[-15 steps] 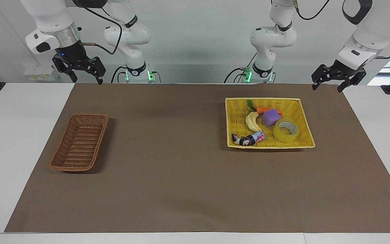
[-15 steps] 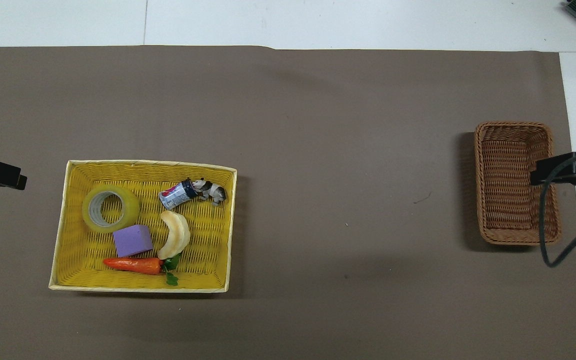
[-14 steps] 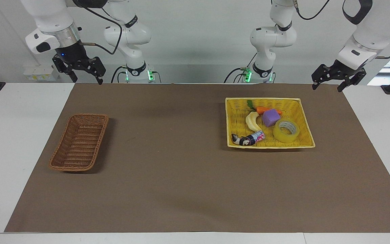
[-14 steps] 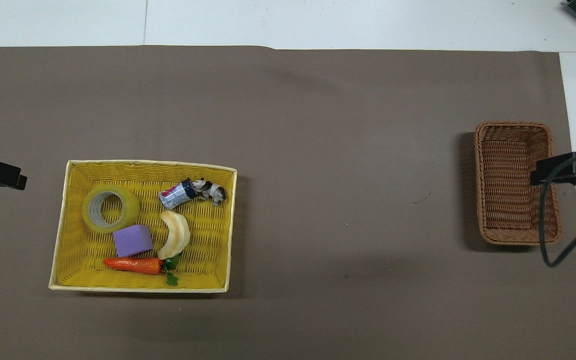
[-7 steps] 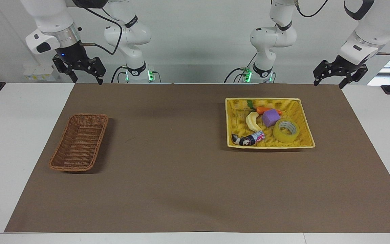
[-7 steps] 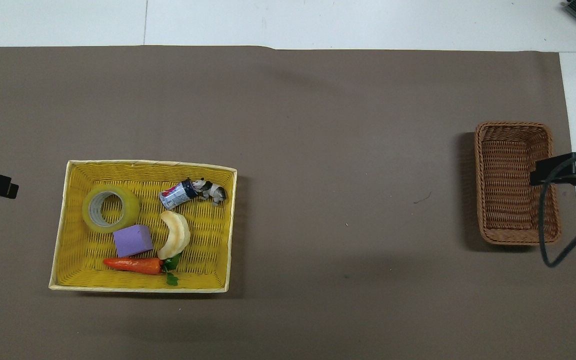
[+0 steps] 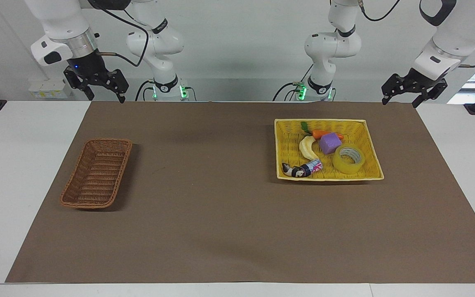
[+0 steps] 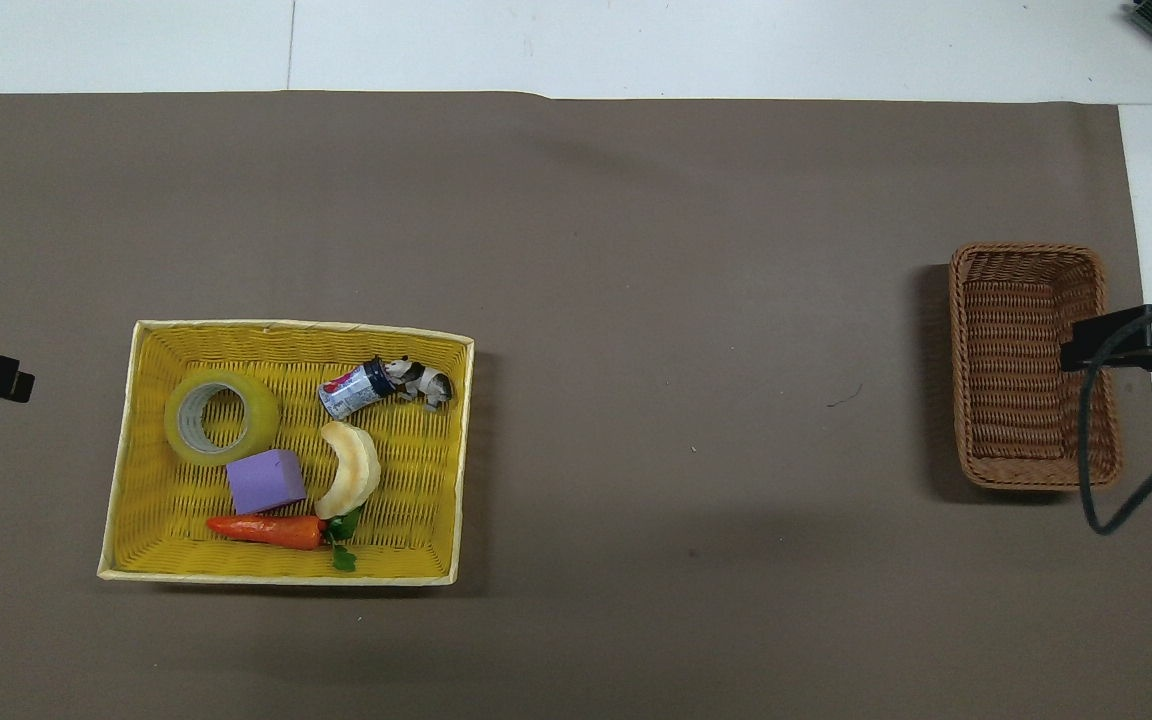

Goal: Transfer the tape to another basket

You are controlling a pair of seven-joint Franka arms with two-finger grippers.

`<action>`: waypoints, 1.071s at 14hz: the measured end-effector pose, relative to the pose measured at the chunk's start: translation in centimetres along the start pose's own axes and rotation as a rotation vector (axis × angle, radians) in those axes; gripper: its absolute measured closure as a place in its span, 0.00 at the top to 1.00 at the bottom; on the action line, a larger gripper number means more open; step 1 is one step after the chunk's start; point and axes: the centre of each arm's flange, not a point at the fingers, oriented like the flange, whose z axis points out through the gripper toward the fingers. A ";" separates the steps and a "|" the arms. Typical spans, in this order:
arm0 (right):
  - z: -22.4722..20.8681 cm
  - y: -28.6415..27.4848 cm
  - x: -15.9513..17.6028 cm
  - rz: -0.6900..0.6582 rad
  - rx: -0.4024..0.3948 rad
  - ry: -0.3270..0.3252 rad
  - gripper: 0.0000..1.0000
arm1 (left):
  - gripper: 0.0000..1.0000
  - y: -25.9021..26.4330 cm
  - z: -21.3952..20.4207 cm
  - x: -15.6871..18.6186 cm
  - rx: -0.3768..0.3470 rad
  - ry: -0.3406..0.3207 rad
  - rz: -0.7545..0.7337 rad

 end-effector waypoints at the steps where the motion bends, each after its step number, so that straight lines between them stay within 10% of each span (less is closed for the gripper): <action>1: 0.0 0.0 0.0 0.000 0.000 0.000 1.00 | 1.00 0.0 0.1 0.0 0.000 -0.002 -0.013; 15: 0.1 0.0 0.0 0.001 0.000 -0.001 1.00 | 1.00 0.2 13.6 -0.6 0.000 -0.040 -0.431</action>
